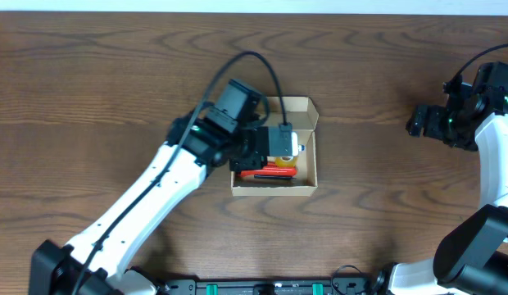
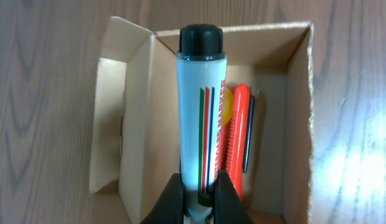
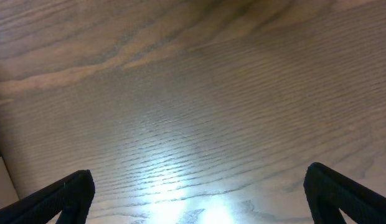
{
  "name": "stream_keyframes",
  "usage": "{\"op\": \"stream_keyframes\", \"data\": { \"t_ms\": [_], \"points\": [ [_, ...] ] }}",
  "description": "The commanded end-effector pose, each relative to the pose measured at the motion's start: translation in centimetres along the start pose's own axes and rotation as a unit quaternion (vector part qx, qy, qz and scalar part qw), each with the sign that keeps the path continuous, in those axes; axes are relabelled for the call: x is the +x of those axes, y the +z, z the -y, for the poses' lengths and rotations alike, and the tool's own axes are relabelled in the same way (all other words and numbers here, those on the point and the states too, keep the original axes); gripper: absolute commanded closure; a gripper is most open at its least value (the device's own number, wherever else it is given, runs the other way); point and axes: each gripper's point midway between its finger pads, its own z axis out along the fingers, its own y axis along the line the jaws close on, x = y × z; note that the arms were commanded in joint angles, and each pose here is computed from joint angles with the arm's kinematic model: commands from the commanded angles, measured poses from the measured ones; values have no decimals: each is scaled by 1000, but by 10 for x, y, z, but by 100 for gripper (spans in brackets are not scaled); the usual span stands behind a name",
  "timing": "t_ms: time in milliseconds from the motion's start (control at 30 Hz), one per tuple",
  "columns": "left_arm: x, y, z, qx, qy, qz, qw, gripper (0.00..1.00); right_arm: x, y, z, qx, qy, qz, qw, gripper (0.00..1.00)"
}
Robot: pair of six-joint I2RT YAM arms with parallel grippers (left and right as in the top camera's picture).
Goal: Pack container
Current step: 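Lift the white marker into the box and release it with left gripper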
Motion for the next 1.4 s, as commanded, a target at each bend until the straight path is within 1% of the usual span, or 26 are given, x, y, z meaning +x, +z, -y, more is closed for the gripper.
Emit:
{"op": "stream_keyframes", "data": {
  "t_ms": [0, 367, 667, 700, 767, 833, 867, 900, 933, 967, 1033, 1100, 1133, 1200, 1233, 1267, 1300, 1367],
  "points": [
    [18, 19, -2, 1, 26, -45, 999, 94, -1, -3, -1, -3, 6, 6, 1000, 1],
    [53, 73, 15, 70, 7, -101, 992, 94, -1, -3, -1, -4, 6, 6, 1000, 1],
    [70, 98, 27, 104, -5, -126, 987, 94, -1, -3, -1, -4, 6, 6, 1000, 1],
    [71, 99, 28, 106, -5, -127, 986, 91, -1, -3, -1, -4, 6, 6, 1000, 1],
    [72, 100, 28, 107, -12, -128, 986, 79, -1, -3, -1, -4, 6, 6, 1000, 1],
    [71, 100, 29, 108, -14, -126, 986, 79, -1, -3, -1, -4, 6, 6, 1000, 1],
    [70, 101, 28, 108, -16, -124, 986, 75, -1, -3, -1, -4, 6, 6, 1000, 1],
    [70, 101, 28, 108, -18, -124, 986, 62, -1, -3, -1, -4, 6, 6, 1000, 1],
    [70, 101, 28, 107, -23, -125, 986, 57, -1, -3, -1, -4, 6, 6, 1000, 1],
    [70, 101, 28, 106, -27, -125, 986, 54, -1, -3, -1, -4, 6, 6, 1000, 1],
    [70, 100, 28, 105, -34, -125, 986, 53, -1, -3, -1, -4, 6, 6, 1000, 1],
    [67, 98, 25, 96, -52, -125, 986, 46, -1, -3, -2, -5, 6, 6, 1000, 1],
    [64, 95, 21, 89, -66, -124, 986, 44, -1, -3, -3, -8, 6, 6, 1000, 1],
    [58, 87, 10, 65, -95, -124, 986, 38, -2, -4, -7, -21, 6, 8, 1000, 1],
    [51, 75, -5, 31, -135, -126, 982, 33, -4, -4, -11, -32, 5, 12, 999, 1],
    [49, 67, -15, 8, -160, -131, 978, 29, -5, -4, -13, -38, 5, 15, 999, 1],
    [48, 59, -24, -15, -183, -135, 974, 27, -5, -4, -14, -43, 5, 15, 999, 1],
    [49, 37, -48, -78, -242, -144, 956, 26, -5, -5, -19, -56, 4, 16, 998, 1]
  ]
}}
